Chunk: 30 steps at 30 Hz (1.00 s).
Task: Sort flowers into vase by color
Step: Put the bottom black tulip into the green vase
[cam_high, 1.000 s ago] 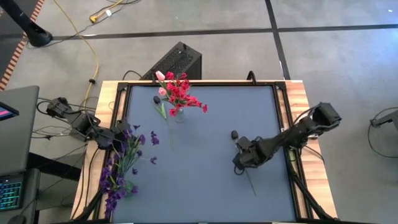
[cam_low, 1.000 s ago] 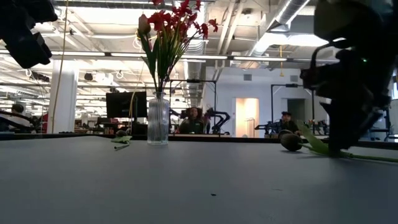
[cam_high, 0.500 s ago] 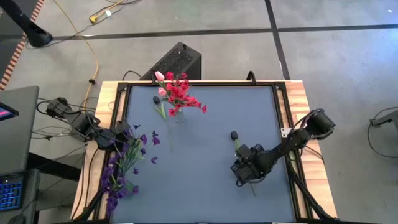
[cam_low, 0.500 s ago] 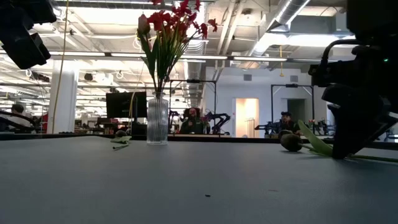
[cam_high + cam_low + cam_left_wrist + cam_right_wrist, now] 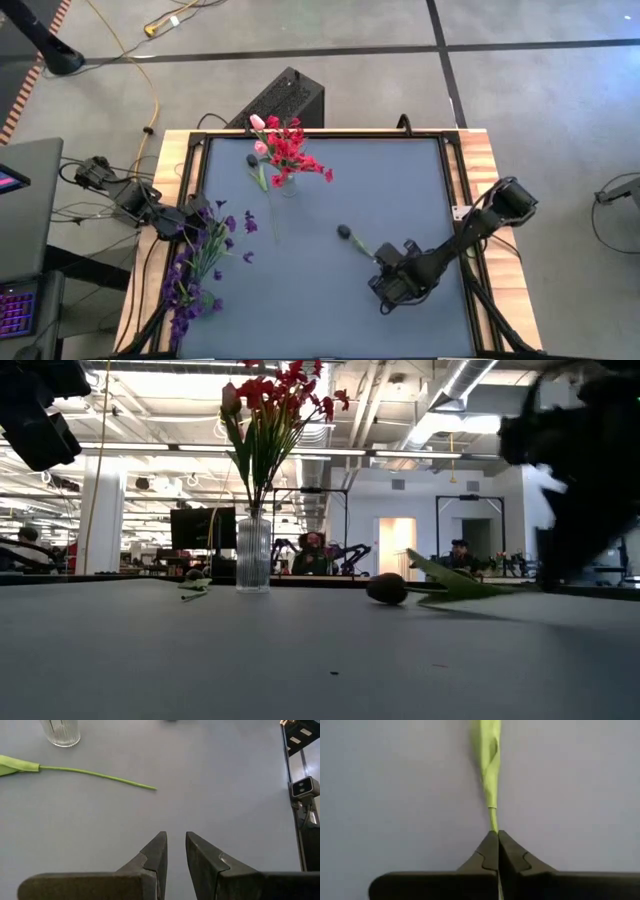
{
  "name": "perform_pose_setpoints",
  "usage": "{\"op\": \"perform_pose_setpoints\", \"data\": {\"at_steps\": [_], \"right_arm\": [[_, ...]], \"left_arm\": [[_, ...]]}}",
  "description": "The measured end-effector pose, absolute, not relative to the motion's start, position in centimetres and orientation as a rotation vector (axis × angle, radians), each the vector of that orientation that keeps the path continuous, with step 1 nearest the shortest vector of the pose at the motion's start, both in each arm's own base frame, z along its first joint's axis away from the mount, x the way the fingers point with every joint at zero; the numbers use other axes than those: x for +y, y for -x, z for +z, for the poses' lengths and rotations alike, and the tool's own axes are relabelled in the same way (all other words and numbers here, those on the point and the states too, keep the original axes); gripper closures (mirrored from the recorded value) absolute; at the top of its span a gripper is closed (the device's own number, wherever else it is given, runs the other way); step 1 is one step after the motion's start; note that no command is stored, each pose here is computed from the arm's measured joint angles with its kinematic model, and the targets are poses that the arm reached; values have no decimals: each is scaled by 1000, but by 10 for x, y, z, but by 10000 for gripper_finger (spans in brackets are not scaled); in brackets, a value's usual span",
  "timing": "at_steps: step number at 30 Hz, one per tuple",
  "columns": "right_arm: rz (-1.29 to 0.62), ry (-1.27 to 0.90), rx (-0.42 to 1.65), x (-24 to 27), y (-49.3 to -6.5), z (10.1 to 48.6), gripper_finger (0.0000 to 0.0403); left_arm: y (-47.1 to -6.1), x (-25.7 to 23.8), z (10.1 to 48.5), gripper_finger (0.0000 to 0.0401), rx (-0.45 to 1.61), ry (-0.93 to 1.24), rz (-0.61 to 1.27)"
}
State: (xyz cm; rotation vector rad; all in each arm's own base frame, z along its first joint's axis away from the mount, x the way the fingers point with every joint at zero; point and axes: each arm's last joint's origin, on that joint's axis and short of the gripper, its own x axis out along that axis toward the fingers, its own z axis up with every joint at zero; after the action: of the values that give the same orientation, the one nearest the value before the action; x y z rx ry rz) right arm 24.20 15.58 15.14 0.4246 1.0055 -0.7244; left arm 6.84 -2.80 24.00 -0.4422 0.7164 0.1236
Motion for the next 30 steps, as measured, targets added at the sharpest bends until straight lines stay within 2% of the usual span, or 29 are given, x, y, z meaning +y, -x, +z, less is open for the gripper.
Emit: {"op": "perform_pose_setpoints", "data": {"at_steps": [3, 10, 18, 22, 28, 30], "right_arm": [[-703, -371, 926, 156, -254, 165, 370], [-564, -222, 684, 170, -289, 208, 387], [-406, -198, 564, 184, -309, 239, 383], [-447, -310, 634, 172, -313, 227, 364], [-455, -528, 881, 151, -327, 197, 324], [-459, -538, 938, 148, -330, 187, 308]], "left_arm": [[-68, -28, 240, 344, 713, 440, 128], [-69, -27, 240, 344, 699, 425, 146], [-69, -27, 240, 344, 699, 426, 147], [-69, -27, 240, 344, 699, 425, 147], [-69, -27, 240, 344, 699, 427, 147], [-69, -27, 240, 344, 700, 426, 147]]}}
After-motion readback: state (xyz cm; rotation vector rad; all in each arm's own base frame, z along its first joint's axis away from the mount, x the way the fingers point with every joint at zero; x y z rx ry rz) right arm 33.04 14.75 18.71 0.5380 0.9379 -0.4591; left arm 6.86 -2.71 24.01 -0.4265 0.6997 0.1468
